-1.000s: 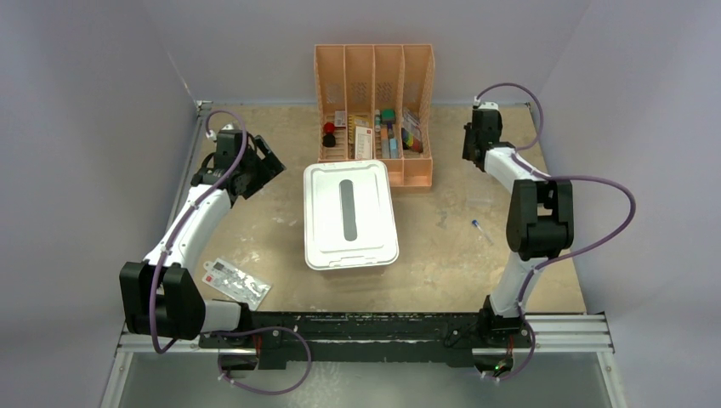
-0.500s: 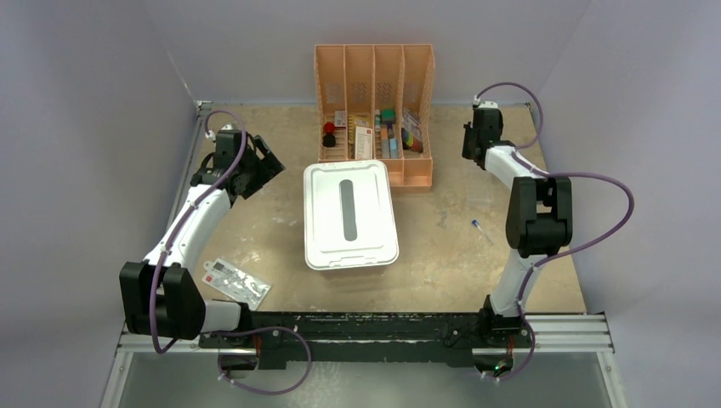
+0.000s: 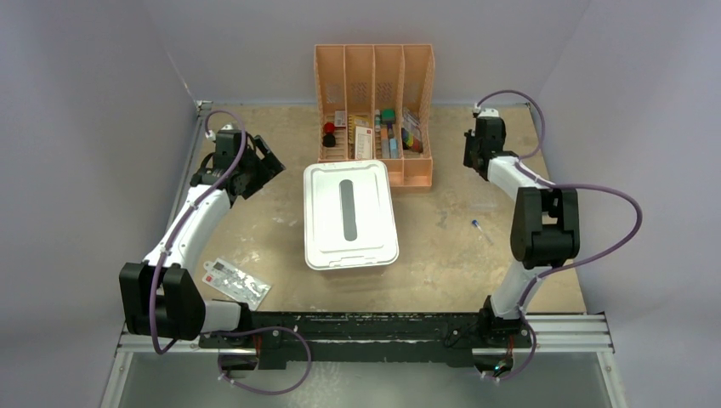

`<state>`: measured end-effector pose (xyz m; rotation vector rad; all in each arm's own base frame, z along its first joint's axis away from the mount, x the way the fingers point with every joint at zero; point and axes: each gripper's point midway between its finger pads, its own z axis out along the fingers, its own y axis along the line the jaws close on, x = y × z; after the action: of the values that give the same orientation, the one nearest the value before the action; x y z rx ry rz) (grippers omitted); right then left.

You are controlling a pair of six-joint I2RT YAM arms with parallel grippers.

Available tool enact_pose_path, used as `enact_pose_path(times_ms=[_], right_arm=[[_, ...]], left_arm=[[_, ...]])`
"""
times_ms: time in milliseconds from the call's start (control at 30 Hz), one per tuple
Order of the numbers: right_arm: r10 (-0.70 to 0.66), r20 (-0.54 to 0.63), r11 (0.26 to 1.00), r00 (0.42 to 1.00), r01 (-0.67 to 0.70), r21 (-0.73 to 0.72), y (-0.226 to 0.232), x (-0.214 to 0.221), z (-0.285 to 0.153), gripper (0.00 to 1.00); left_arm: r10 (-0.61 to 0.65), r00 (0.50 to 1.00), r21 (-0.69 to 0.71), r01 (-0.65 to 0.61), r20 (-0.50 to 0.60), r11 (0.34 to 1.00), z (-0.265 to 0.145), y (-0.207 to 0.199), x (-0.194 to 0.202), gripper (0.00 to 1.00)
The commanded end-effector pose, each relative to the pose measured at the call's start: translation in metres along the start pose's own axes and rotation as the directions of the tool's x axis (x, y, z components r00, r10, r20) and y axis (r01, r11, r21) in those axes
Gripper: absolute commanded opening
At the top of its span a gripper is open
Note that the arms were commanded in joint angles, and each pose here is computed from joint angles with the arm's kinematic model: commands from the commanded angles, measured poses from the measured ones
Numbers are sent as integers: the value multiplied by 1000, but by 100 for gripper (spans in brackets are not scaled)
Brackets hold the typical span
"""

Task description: Organize the chemistry lab equipment

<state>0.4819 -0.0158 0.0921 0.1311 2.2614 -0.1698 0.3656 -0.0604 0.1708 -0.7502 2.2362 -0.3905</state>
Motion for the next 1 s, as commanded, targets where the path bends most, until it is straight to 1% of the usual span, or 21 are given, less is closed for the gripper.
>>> enact_pose_path(times_ms=[0,200,433,533,600,733,800,867,967], right_arm=[[-15,55,1000,998,15,8,-5,-6,-8,20],[-13,138,1000,990,11,17,-9,-2,-15,20],[-7,115,1000,993,7,5,-7,7,-12,21],[16,116,1000,993,-17,7,-7,3,-16,30],[37,114,999,993,-36,-11,-4,-6,-23,39],[93,132,995,987,-95,12,-10,-36,-45,59],[121,139,992,983,-125,20,-13,-49,-57,66],[146,133,988,980,-151,30,-17,-57,-69,71],[198,89,978,976,-203,54,-24,-56,-88,72]], left_arm=[[7,998,54,-11,58,998,-13,-12,-17,78],[6,998,54,-9,55,998,-13,-11,-16,78],[6,999,58,-9,53,998,-13,-12,-16,78],[5,998,60,-8,55,998,-14,-13,-17,78],[5,998,61,-8,58,998,-16,-13,-18,78],[14,997,61,-18,71,998,-18,-16,-24,78],[19,996,64,-24,82,998,-21,-18,-27,79],[25,995,70,-32,92,997,-25,-21,-31,79],[37,993,76,-45,110,996,-32,-23,-36,79]])
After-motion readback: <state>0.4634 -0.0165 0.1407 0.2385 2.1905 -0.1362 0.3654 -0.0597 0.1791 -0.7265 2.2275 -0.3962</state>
